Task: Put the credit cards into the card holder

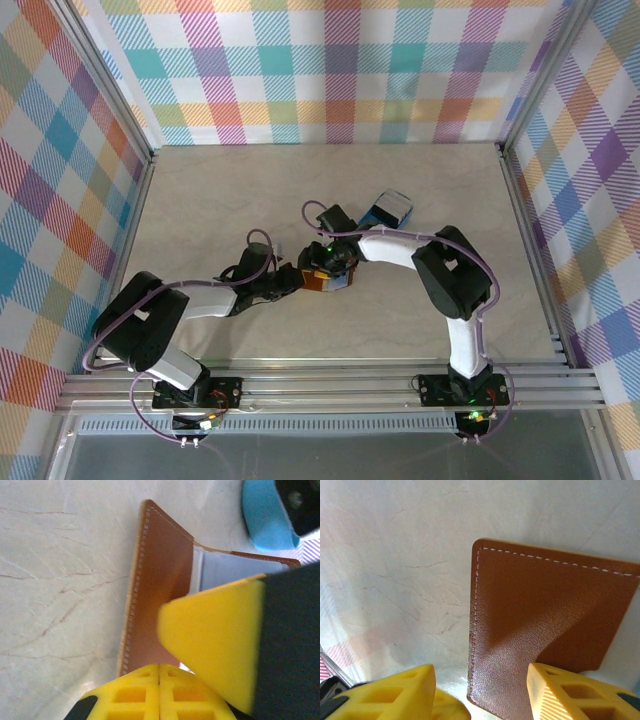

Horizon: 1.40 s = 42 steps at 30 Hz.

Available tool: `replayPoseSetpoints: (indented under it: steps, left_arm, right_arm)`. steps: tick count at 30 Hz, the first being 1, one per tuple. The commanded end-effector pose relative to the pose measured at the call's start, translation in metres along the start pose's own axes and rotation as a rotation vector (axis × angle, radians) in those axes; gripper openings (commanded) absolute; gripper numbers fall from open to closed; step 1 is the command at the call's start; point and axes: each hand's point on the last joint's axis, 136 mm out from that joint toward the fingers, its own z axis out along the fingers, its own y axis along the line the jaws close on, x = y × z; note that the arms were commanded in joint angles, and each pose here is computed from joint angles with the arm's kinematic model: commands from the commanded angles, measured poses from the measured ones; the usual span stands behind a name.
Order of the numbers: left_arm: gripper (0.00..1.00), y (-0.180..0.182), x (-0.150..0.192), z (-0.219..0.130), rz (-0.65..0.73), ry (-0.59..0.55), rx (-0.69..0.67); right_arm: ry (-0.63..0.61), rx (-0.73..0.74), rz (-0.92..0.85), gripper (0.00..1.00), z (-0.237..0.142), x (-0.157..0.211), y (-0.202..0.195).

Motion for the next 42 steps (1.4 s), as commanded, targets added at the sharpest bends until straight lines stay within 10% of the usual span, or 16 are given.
replayPoseSetpoints:
  steps: [1, 25, 42]
  left_arm:
    - [0.07, 0.005, -0.002, 0.005, 0.023, -0.031, -0.01]
    - [0.08, 0.012, 0.021, 0.02, -0.013, 0.036, -0.008]
    - [0.09, 0.011, 0.026, 0.023, -0.018, 0.047, -0.003]
  right_arm:
    - [-0.046, -0.039, -0.063, 0.54, -0.024, -0.002, 0.015]
    - [-0.169, 0.391, -0.11, 0.63, -0.082, 0.002, -0.067]
    - [-0.104, 0.393, -0.087, 0.64, -0.06, 0.003, -0.082]
